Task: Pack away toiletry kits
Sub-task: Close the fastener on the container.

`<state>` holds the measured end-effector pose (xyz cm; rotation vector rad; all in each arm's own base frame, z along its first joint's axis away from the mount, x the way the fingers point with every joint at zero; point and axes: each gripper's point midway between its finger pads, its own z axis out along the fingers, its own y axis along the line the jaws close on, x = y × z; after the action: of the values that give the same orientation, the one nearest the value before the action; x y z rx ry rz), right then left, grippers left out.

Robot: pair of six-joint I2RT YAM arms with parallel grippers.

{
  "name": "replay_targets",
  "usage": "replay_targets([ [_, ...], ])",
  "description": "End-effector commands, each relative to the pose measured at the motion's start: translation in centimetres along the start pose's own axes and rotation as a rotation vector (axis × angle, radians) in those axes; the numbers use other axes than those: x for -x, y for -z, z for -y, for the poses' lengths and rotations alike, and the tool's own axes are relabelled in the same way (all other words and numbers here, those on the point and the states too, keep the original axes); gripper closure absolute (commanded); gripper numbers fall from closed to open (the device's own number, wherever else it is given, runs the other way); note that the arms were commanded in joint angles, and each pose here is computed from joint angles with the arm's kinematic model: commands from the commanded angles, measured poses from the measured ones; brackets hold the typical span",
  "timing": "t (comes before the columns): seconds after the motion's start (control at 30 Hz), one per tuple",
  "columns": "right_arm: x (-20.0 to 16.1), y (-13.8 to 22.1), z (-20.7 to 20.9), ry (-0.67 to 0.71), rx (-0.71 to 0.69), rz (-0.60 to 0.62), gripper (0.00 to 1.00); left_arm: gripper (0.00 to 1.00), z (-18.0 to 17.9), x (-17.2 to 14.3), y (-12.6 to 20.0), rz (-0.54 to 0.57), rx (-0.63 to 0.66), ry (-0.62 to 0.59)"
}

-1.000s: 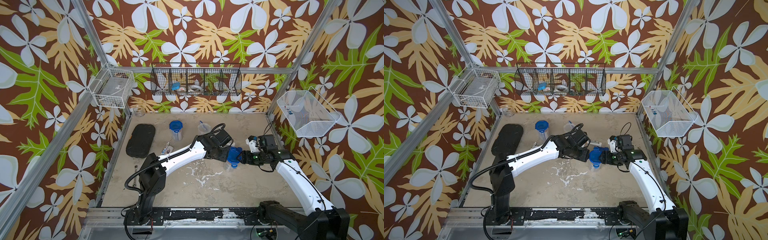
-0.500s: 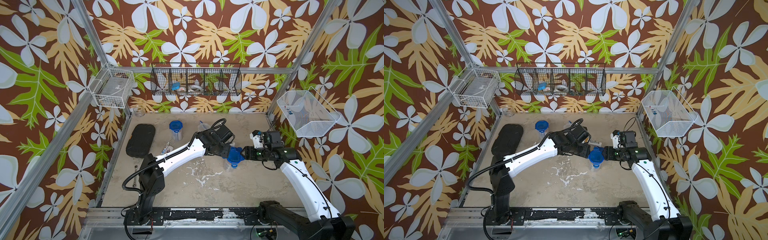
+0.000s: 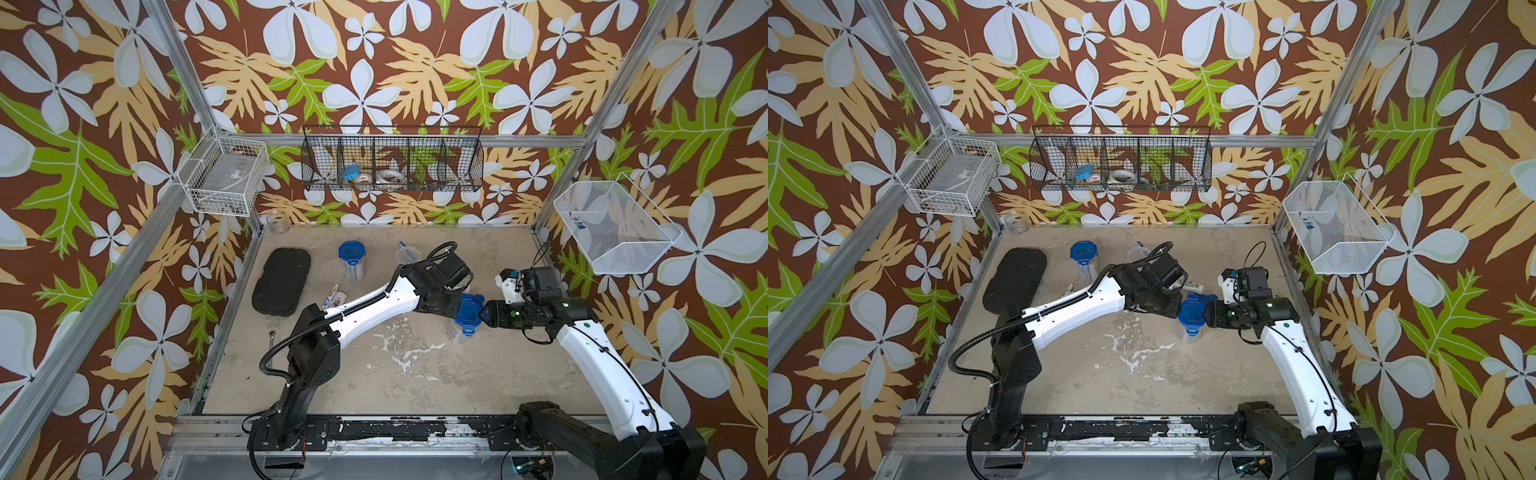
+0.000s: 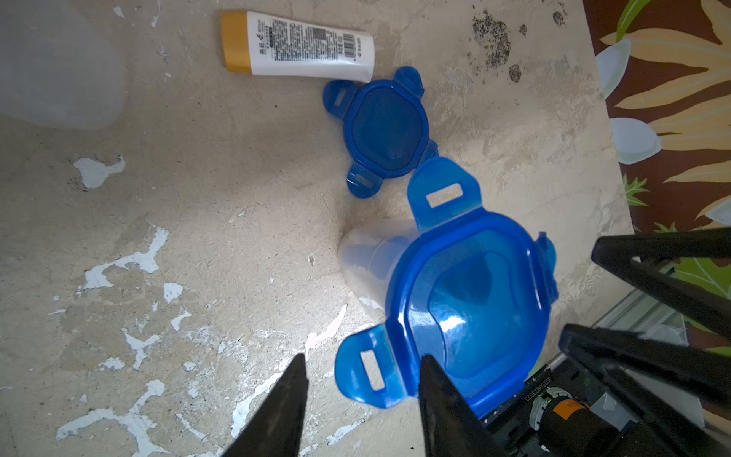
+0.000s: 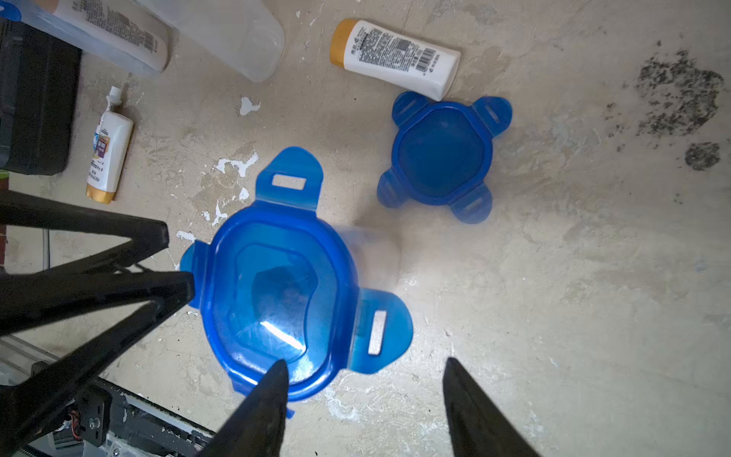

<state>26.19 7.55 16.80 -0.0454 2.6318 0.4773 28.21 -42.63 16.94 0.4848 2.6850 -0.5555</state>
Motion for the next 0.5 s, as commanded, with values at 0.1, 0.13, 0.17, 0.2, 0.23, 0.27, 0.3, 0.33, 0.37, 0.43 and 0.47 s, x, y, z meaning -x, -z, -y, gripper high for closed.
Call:
replay_targets([
  [0.1, 0.3, -0.7, -0.4, 0.021, 0.031, -0.004, 0.39, 0.55, 0.8, -0.6, -0.8, -0.020, -0.020, 0.009],
  [0.13, 0.3, -0.8, -0.4, 0.022, 0.035, -0.008, 0.39, 0.56, 0.9, -0.7, -0.9, -0.021, -0.020, 0.009],
  [0.17, 0.2, -0.9, -0.4, 0.023, 0.034, -0.010, 0.39, 0.56, 0.8, -0.8, -1.1, -0.025, -0.019, 0.008],
  [0.2, 0.2, -1.0, -0.4, 0.023, 0.038, -0.014, 0.40, 0.57, 0.9, -0.9, -1.2, -0.028, -0.020, 0.008],
  [0.23, 0.2, -1.1, -0.4, 0.025, 0.038, -0.014, 0.40, 0.57, 0.8, -0.9, -1.3, -0.029, -0.019, 0.009],
  [0.27, 0.1, -1.2, -0.4, 0.025, 0.040, -0.018, 0.40, 0.57, 0.8, -0.9, -1.5, -0.030, -0.020, 0.009],
  [0.3, 0.1, -1.3, -0.3, 0.025, 0.040, -0.018, 0.41, 0.57, 0.8, -1.0, -1.6, -0.034, -0.018, 0.008],
  [0.33, 0.1, -1.3, -0.4, 0.025, 0.044, -0.020, 0.42, 0.58, 0.9, -1.0, -1.6, -0.035, -0.020, 0.006],
  [0.37, 0.0, -1.4, -0.4, 0.024, 0.046, -0.021, 0.43, 0.58, 0.8, -1.1, -1.8, -0.038, -0.017, 0.006],
  [0.43, -0.1, -1.6, -0.4, 0.023, 0.048, -0.028, 0.44, 0.60, 0.7, -1.2, -2.0, -0.044, -0.016, 0.005],
  [0.47, -0.1, -1.6, -0.3, 0.023, 0.048, -0.028, 0.45, 0.61, 0.7, -1.4, -2.1, -0.049, -0.015, 0.005],
])
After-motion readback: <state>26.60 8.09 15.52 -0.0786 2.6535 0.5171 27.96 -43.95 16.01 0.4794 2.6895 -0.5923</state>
